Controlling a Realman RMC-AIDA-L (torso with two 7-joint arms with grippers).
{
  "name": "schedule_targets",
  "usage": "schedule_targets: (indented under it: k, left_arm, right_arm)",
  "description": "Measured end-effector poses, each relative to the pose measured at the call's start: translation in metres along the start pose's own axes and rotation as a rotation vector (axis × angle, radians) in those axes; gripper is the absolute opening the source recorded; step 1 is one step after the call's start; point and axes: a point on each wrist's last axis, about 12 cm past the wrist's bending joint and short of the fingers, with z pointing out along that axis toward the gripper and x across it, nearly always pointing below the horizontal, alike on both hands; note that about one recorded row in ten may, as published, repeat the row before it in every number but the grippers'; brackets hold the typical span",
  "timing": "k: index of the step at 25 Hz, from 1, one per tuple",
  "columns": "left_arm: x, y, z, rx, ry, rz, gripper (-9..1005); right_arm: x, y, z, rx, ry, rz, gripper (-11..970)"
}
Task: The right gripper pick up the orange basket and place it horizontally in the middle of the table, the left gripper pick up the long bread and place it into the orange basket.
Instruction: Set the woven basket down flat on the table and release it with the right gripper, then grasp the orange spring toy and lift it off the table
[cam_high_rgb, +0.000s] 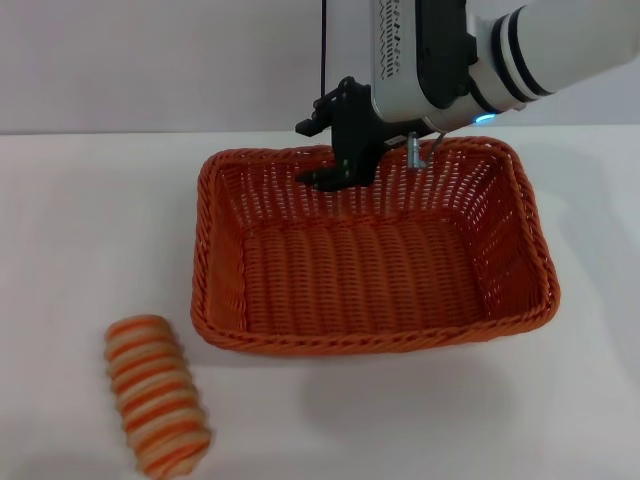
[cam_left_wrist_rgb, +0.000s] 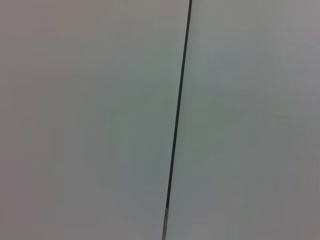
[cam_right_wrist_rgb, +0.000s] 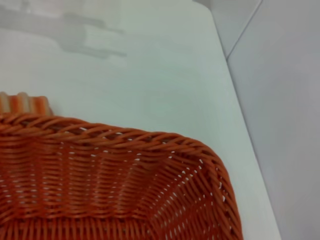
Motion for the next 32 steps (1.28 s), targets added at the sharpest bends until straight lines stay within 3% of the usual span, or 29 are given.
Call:
schedule_targets:
  k: [4,6,9,14,17,22,28,31,32]
  left_arm:
    - [0.0,0.0,0.003,0.006,0.001,0.002,655]
    - [0.0,0.001,0.004,0.009,0.0,0.005,655]
    - [-0.006,0.007,0.005,0.043,-0.019,0.0,655]
    - [-0.019,0.022,0.013,0.177,-0.012,-0.076,655]
    - [-0.032,0.035,0.023,0.297,0.038,-0.138,656]
    - [-0.054,0.047,0.045,0.456,0.129,-0.182,656]
    - [-0.075,0.048,0.075,0.591,0.258,-0.195,656]
    - [-0.087,0.043,0.1,0.678,0.419,-0.2,656]
    - [-0.087,0.043,0.1,0.678,0.419,-0.2,656]
  right_arm:
    - [-0.001,-0.002,-0.005,0.031,-0.02,0.027,551]
    - [-0.002,-0.006,-0.015,0.073,-0.044,0.062,550]
    - [-0.001,-0.009,-0.041,0.174,-0.085,0.104,549]
    - [0.01,0.007,-0.096,0.358,-0.242,0.176,548]
    - [0.021,0.026,-0.13,0.456,-0.346,0.24,547]
    - [0.049,0.074,-0.172,0.584,-0.468,0.361,546]
    - [0.083,0.128,-0.208,0.748,-0.599,0.471,545]
    - [0.102,0.149,-0.222,0.83,-0.645,0.519,545]
    - [0.109,0.155,-0.225,0.851,-0.661,0.537,545]
